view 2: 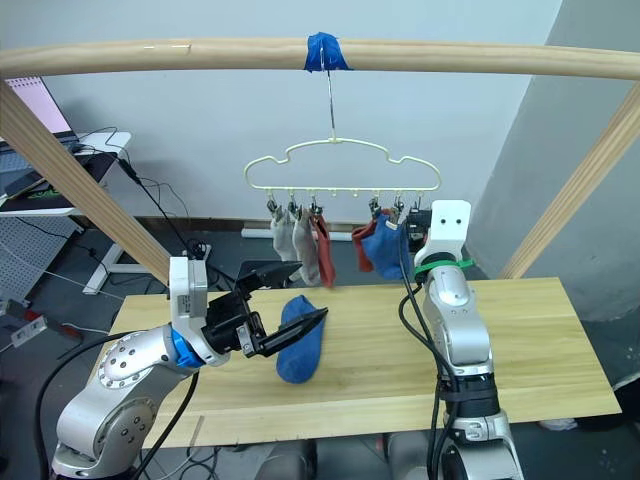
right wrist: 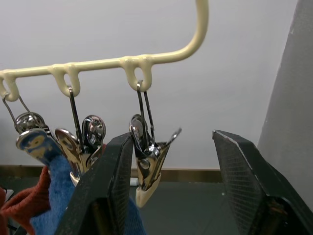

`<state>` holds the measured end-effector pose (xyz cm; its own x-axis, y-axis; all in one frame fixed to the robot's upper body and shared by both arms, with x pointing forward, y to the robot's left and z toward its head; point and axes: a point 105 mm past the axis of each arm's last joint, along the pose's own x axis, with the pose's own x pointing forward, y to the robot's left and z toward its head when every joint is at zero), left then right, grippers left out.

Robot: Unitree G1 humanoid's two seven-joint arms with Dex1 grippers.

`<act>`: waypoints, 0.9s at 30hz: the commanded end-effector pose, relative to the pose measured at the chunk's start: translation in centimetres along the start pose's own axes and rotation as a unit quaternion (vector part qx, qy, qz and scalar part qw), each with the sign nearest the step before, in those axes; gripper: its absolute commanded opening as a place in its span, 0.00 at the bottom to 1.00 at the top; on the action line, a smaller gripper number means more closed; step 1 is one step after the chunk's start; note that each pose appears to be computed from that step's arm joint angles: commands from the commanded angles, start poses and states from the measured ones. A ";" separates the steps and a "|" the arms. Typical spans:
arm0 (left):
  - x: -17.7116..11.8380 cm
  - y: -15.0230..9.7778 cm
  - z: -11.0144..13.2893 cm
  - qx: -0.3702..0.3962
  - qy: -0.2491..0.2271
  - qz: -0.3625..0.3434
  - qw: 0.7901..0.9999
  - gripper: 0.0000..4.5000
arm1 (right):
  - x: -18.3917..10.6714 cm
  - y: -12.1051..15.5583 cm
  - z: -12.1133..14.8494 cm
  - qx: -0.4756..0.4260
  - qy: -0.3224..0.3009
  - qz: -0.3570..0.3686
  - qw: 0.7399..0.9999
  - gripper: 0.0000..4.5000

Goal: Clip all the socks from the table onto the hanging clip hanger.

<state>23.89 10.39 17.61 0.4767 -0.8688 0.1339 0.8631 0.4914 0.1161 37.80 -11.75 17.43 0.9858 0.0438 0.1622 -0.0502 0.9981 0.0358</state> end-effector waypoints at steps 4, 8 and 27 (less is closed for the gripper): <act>0.1 0.3 0.6 0.001 -0.018 0.010 1.000 1.00 | 0.2 0.5 1.7 0.016 -0.031 0.002 0.999 0.59; 0.2 0.2 0.7 0.000 -0.019 0.010 1.000 1.00 | 0.3 0.7 1.7 0.025 -0.029 0.000 0.999 0.59; 0.6 0.2 1.0 0.004 -0.018 0.011 1.000 1.00 | 0.5 0.8 1.6 0.026 -0.027 -0.003 0.999 0.50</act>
<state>24.62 10.48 17.74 0.5121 -0.8470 0.1423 0.8447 0.5267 0.0952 38.08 -10.92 17.53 0.9864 0.0448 0.1583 -0.0575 0.9954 0.0767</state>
